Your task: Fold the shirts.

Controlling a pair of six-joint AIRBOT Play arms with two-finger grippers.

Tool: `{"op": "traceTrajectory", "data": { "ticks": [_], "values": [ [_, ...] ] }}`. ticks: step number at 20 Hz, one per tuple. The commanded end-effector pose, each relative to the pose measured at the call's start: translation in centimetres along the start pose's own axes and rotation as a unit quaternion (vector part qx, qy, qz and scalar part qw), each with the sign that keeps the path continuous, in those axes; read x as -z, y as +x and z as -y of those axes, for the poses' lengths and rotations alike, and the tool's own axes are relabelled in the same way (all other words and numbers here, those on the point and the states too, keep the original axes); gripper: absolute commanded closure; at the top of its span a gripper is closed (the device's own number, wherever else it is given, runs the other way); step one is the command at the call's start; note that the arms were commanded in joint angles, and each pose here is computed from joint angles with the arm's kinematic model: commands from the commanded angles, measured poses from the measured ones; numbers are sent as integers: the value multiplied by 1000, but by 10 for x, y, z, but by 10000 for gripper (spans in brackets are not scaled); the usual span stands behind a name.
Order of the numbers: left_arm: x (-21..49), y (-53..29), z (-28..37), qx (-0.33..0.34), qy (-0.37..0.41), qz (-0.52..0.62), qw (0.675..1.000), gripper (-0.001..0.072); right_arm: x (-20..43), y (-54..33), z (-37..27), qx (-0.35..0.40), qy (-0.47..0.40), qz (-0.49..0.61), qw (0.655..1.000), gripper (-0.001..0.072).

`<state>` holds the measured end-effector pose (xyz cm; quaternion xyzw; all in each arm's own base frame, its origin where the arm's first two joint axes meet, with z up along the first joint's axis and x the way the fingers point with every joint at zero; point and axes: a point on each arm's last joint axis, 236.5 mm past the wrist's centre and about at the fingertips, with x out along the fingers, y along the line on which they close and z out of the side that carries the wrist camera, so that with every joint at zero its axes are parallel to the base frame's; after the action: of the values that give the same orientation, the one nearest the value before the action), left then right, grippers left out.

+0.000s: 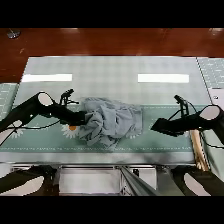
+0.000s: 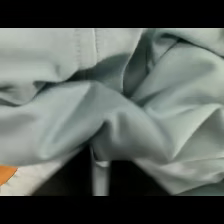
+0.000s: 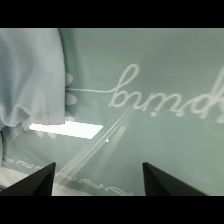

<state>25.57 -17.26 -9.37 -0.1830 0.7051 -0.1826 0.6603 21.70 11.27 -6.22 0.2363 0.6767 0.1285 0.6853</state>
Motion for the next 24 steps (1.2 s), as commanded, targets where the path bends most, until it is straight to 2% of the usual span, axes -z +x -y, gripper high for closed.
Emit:
{"op": "traceTrajectory", "data": {
  "ticks": [1, 11, 12, 13, 14, 15, 17, 19, 22, 24],
  "values": [
    [-5, 6, 3, 13, 15, 0, 1000, 690, 5, 28, -27, -33, 5, -11, 999, 89],
    [-14, 0, 11, 19, 25, 11, 999, 690, -6, 81, -72, -58, 3, -61, 996, 91],
    [-15, -1, 13, 25, 22, 12, 999, 690, -10, 86, -78, -61, 0, -63, 996, 108],
    [-18, -3, 17, 31, 21, 18, 999, 690, -16, 88, -84, -64, -7, -63, 996, 259],
    [-22, -7, 22, 36, 23, 27, 999, 691, -22, 88, -90, -70, -18, -60, 996, 518],
    [-31, -17, 28, 39, 30, 44, 998, 690, -32, 82, -99, -79, -48, -52, 994, 688],
    [-60, -55, 49, 53, 53, 103, 992, 691, -62, 52, -124, -95, -97, -26, 990, 688],
    [-101, -124, 80, 77, 78, 204, 973, 690, -116, 0, -149, -87, -147, 42, 984, 688],
    [-149, -273, 135, 123, 112, 390, 906, 691, -202, -142, -203, -60, -216, 216, 950, 688],
    [-147, -359, 165, 127, 150, 473, 859, 691, -213, -241, -236, -44, -266, 311, 912, 688]
  ]
}}
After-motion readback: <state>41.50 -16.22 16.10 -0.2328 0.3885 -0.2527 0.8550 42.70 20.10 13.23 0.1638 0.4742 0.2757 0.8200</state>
